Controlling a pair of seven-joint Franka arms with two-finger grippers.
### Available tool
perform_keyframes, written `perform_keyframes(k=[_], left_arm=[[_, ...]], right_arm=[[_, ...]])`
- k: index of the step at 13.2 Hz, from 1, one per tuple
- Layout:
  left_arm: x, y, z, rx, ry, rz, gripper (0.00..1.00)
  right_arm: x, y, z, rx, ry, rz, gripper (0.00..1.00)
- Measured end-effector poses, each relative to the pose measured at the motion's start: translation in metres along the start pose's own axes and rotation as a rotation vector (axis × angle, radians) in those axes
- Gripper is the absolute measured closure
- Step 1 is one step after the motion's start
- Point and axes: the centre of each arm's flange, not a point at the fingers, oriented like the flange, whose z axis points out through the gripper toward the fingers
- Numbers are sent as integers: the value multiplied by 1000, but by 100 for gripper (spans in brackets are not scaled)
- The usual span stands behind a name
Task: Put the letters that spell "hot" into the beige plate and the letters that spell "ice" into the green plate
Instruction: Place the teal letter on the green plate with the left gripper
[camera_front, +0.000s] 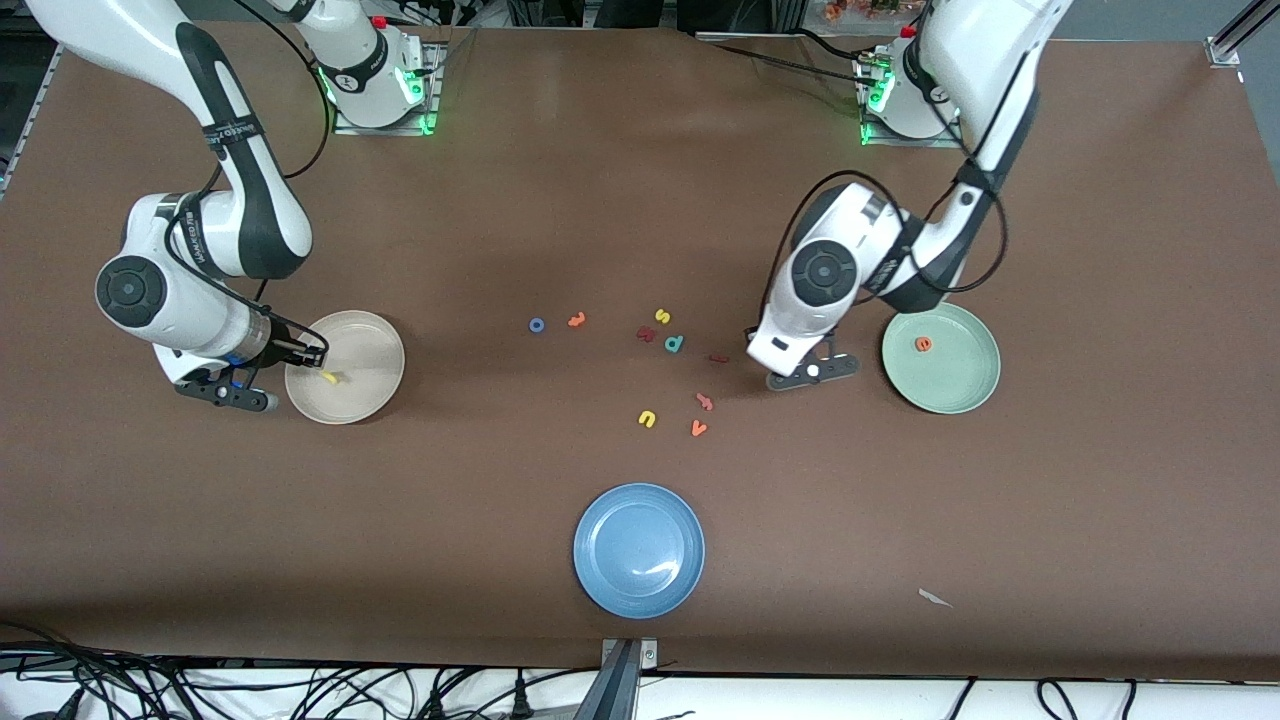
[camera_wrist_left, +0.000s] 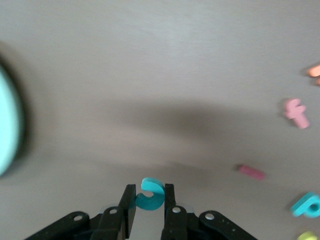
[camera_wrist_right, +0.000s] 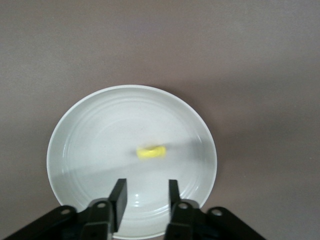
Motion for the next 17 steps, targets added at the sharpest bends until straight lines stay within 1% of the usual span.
perform_keyframes(k=[1,2,4,6,7,9,11,12,15,16,17], left_arm=[[3,-18,-8,26,-34,36,76],[8,-38,-13,48,-70,74,76],[24,-82,-17,63,-133,140,76],[49,-139,-15,40,-178,203,76],[62,-174,-10,21,-197,237,76],[78,-237,7,2,-236,292,76],[84,-281,35,24,-278,322,76],[87,-288,50,25,-290,328,76],[89,-275,82,12,-306,355,76],[89,-272,83,11,-303,359,69],[91,-270,79,11,-294,359,58]], right_arm=[[0,0,1,3,0,2,43],[0,0,1,10,-2,8,38],[-1,-3,1,45,-13,42,36],[-5,-18,1,77,-25,92,35],[-10,-36,0,84,-30,122,33],[-28,-85,-2,84,-34,181,33],[-52,-139,-4,84,-23,241,33],[-64,-163,-6,89,-13,269,33],[-95,-220,-3,118,5,345,33],[-104,-235,1,126,10,363,33],[-111,-246,5,132,14,377,33]])
